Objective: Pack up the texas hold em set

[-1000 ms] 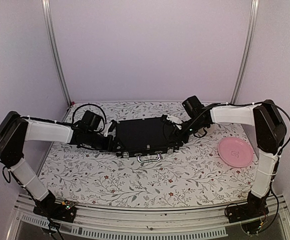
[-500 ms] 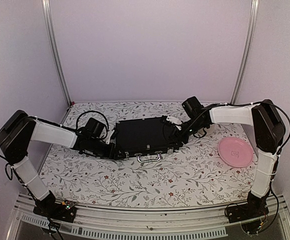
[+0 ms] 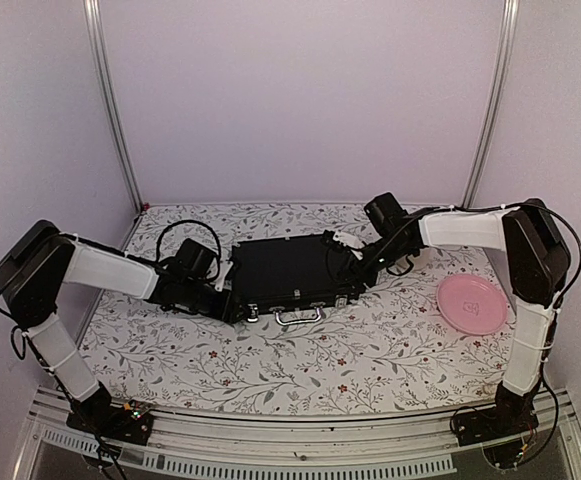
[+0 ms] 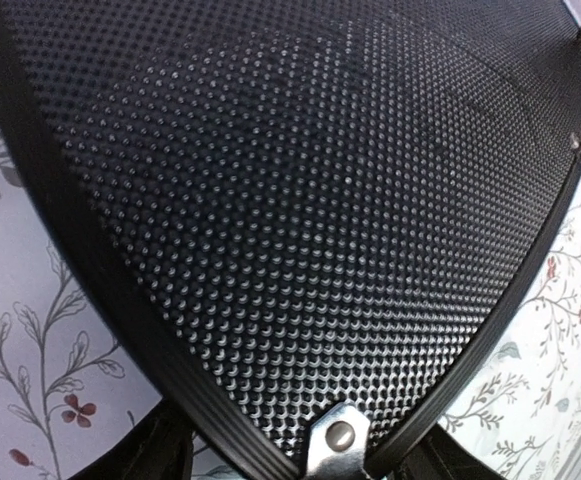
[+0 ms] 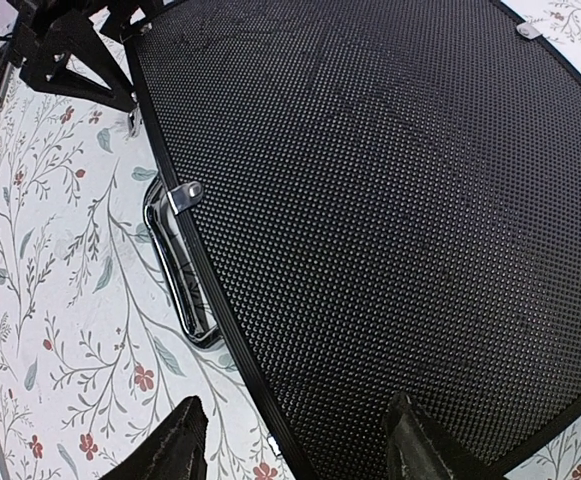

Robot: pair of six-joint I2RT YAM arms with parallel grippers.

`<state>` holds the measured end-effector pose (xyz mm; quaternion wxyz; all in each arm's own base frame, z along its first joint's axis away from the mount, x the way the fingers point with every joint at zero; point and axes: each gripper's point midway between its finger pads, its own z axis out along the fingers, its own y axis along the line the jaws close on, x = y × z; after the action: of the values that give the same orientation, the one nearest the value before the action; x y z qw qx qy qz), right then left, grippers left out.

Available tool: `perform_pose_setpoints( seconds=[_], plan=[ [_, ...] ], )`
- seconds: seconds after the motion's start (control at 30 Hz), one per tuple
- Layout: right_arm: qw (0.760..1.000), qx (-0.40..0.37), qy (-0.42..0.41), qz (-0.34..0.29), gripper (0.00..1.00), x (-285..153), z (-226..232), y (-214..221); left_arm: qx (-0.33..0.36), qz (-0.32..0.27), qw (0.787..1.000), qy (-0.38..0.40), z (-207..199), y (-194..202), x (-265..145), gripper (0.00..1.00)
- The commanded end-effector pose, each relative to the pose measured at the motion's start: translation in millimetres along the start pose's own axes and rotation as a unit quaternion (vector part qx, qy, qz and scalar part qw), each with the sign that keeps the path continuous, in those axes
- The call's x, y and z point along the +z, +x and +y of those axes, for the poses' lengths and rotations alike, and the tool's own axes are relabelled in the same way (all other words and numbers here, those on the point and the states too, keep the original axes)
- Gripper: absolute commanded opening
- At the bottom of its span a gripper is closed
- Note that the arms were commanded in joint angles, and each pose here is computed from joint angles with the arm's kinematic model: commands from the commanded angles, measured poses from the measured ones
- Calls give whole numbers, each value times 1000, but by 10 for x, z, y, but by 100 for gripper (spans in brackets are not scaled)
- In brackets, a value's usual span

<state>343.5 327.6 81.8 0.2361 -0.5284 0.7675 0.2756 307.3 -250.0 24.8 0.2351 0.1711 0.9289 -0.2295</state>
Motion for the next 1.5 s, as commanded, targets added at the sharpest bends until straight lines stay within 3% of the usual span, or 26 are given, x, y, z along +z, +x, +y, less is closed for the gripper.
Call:
perform_pose_setpoints(
  seconds=[0.0,0.43,0.93,1.27,1.47],
  plan=[
    [999,17,-18,29,55,154,28,178,33,-30,998,-54,179,-69,17,65],
    [998,32,-29,51,55,297,11,338,142,-108,982,-62,33,-286,24,64],
    [994,46,-60,78,54,475,102,477,240,-103,955,-141,-60,-233,320,50],
    [995,42,-58,72,54,418,115,405,231,-107,955,-155,-61,-242,185,52],
    [998,19,-23,55,54,220,55,197,199,-116,954,-193,-29,-411,-138,62]
  ],
)
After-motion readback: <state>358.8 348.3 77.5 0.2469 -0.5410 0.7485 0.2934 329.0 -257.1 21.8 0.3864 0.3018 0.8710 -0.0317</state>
